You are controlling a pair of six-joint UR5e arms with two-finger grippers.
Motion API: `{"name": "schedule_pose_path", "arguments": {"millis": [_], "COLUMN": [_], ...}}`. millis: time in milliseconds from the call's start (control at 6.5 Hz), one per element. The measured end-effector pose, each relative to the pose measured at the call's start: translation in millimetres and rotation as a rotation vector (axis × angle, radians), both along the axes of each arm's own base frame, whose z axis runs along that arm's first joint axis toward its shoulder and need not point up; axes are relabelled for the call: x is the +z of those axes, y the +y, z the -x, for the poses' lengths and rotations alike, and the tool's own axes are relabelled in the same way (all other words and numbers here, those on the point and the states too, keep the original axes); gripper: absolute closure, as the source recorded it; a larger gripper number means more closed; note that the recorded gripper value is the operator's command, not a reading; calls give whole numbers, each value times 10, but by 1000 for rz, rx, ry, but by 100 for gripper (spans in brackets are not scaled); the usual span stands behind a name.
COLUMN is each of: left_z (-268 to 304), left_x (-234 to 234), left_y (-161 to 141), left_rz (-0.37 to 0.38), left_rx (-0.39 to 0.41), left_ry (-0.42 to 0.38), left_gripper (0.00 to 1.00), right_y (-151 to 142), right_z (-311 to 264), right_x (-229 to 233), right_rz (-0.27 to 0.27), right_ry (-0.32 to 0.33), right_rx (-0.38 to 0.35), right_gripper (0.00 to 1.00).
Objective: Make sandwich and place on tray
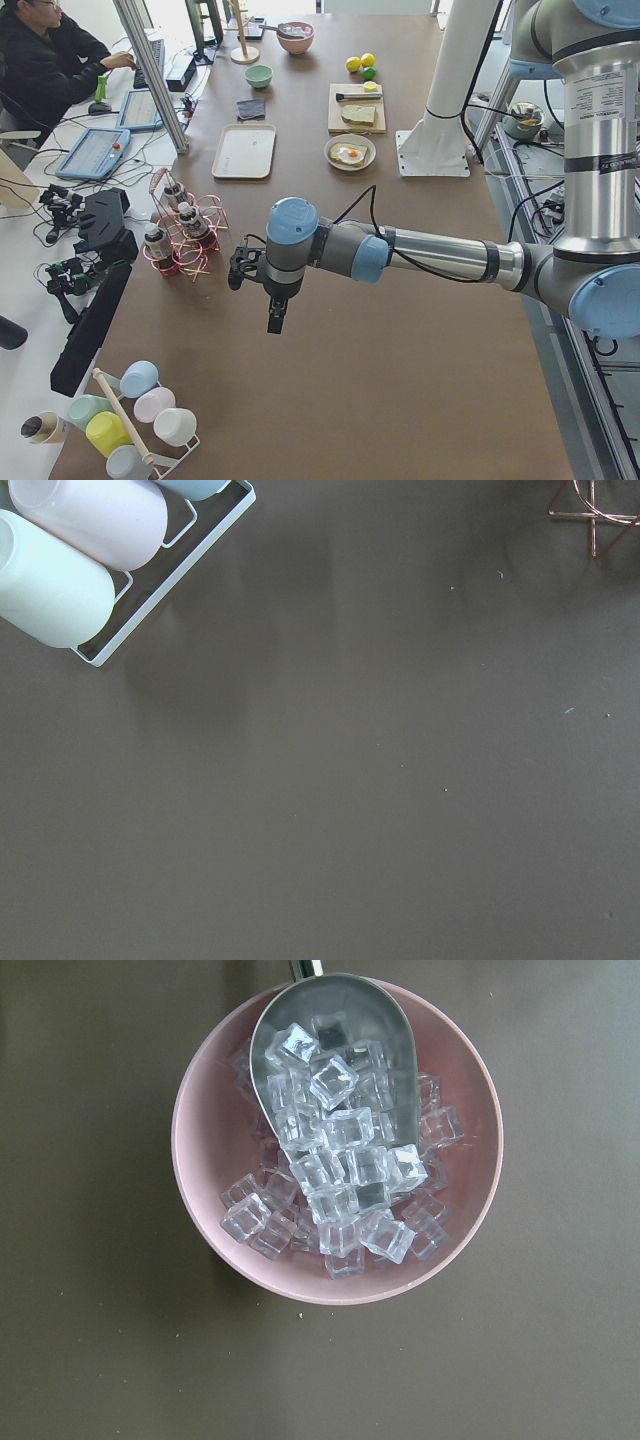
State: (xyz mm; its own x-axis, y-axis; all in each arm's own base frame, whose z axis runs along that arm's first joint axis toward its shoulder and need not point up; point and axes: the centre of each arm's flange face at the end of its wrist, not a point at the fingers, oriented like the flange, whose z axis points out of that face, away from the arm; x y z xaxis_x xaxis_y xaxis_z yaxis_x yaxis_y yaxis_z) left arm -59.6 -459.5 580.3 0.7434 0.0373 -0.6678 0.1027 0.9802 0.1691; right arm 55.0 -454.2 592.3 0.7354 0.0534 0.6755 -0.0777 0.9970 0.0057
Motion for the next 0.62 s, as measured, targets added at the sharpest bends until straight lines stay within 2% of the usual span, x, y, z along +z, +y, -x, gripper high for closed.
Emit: {"name": "schedule_pose_path", "arguments": {"millis": [615], "left_z": [2], "left_x": [-1], "left_y": [-4], "left_rz": [0], "left_rx": [0], "left_ry": [0], "left_gripper": [3], "right_y": [0], "right_z": [0], "right_x": [-48], "right_rz": [-15], "right_ry": [0], "right_rx": [-5], "right_gripper": [0]}}
